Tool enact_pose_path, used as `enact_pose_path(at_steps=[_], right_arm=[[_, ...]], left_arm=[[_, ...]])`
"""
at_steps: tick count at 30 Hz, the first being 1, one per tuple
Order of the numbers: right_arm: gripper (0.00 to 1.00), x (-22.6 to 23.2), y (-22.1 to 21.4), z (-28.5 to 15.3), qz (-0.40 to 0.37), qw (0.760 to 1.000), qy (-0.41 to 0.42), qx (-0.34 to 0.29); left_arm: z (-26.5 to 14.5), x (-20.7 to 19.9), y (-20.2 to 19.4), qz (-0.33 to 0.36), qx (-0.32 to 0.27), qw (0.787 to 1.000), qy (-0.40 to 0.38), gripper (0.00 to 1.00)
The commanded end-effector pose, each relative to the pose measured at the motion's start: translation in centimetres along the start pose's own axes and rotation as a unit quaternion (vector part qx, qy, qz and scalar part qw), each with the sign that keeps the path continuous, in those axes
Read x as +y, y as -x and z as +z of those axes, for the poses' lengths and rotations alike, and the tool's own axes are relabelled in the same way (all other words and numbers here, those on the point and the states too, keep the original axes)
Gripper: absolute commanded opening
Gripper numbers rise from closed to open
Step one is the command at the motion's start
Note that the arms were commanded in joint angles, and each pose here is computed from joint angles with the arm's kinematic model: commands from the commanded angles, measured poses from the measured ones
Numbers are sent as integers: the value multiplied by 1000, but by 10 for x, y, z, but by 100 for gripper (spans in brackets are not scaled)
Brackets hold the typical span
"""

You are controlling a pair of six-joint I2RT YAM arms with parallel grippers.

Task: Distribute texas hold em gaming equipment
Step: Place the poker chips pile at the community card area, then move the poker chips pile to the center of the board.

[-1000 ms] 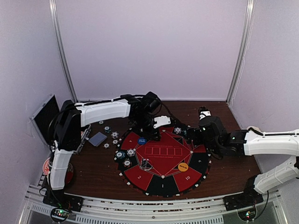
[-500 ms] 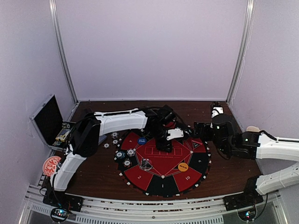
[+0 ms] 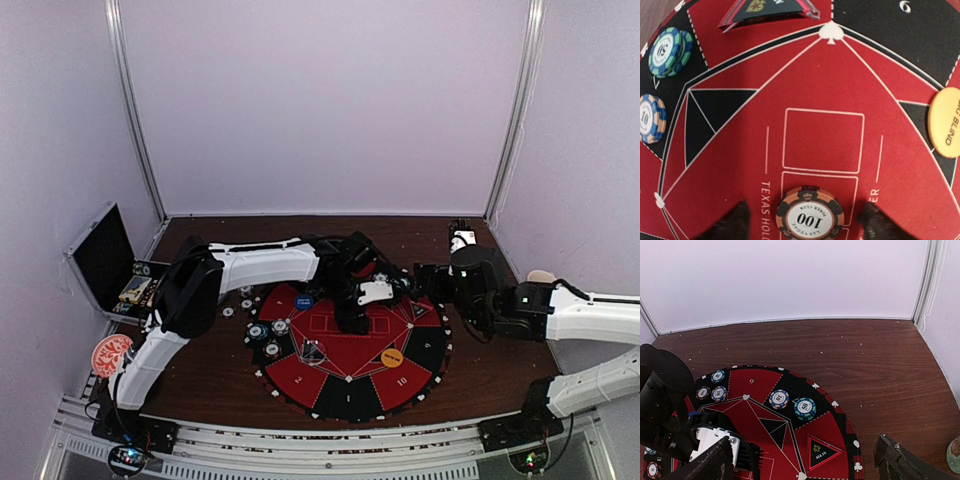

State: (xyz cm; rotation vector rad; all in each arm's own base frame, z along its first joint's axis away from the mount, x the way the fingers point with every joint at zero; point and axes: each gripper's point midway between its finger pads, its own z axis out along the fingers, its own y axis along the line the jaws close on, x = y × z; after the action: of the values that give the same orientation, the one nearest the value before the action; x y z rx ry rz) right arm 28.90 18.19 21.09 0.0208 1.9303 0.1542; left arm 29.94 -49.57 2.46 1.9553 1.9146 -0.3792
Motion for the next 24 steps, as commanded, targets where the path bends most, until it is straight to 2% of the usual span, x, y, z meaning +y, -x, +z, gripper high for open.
enact_pose_path(at_steps=[1,5,10,13,17,21,24], right_arm=[[100,1,-2,1,-6,1000,-1,0],[100,7,-3,3,-13,1000,9,10],[100,31,-12,11,-27,997,46,49],[100,50,-22,20,-46,994,65,81],[100,72,-46,40,-91,983,67,143],[100,88,-67,60,-120,974,62,184],[100,96,-79,70,-126,971,64,195]], left_arm=[[-23,9,19,6,-22,999,33,88],[-73,21,31,6,-49,996,73,98],[-144,45,18,-25,-78,990,119,98],[-179,64,-11,-60,-81,984,148,98],[-206,87,-70,-125,-75,975,168,98],[-205,94,-129,-173,-62,970,158,98],[-193,95,-159,-188,-52,967,162,98]])
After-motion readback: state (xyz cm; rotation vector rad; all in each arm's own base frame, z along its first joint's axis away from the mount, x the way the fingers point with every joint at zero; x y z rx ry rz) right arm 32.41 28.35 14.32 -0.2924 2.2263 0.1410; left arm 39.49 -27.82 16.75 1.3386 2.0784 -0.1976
